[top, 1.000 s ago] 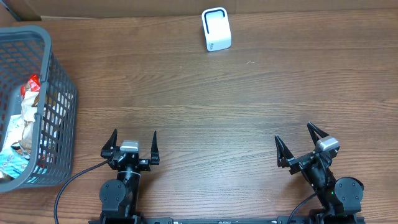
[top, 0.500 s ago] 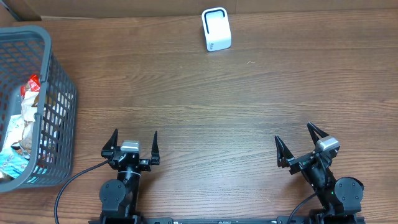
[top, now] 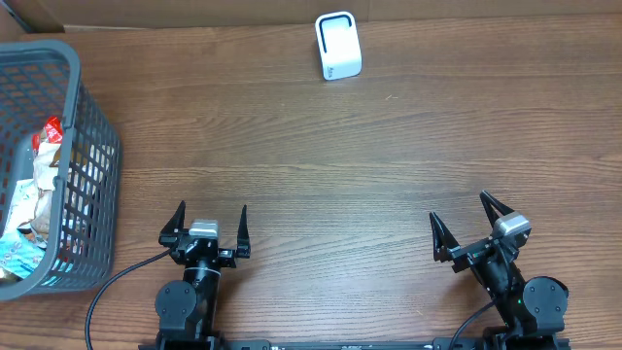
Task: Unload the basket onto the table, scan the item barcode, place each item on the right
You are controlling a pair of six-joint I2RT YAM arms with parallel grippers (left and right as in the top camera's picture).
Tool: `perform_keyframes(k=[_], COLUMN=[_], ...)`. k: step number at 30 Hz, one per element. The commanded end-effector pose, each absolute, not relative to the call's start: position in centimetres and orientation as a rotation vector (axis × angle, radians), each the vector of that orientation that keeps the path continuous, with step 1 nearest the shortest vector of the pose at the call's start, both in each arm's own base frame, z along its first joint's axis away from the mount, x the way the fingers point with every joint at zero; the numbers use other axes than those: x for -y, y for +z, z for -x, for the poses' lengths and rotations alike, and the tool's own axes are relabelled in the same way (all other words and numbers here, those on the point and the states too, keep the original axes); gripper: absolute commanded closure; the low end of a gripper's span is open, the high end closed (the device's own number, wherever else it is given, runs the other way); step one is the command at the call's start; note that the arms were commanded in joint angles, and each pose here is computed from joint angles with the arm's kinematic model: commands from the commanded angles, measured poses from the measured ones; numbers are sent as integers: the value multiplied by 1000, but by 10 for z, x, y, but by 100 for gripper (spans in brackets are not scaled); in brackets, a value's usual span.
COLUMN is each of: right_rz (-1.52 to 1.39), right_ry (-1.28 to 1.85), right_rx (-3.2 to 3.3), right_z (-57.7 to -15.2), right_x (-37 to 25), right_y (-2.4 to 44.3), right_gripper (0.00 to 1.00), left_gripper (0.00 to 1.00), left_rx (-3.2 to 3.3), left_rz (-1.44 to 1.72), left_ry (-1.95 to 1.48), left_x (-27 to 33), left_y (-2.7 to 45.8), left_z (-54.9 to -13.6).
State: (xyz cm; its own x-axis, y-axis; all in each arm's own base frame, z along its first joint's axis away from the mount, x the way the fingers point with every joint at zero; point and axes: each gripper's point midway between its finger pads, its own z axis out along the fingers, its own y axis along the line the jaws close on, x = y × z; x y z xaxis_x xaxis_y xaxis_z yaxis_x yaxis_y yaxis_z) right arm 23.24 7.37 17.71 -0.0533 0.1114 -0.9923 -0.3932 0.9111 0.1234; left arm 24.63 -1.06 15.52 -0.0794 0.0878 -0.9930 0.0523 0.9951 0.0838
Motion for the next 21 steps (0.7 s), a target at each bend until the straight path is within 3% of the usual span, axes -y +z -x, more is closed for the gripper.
perform_keyframes(k=[1,21], right_rz=[228,228], right_ry=[424,424], right_rx=[-1568,-1568], right_z=[-232,-232], right_x=[-75,-75], right_y=[176,176], right_gripper=[0,0], left_gripper=[1,0], left_rx=[-1640,-1600], left_rz=[-127,-102], left_ry=[-5,-116], left_x=[16,26], left_y=[157,178], left_z=[-246,-242])
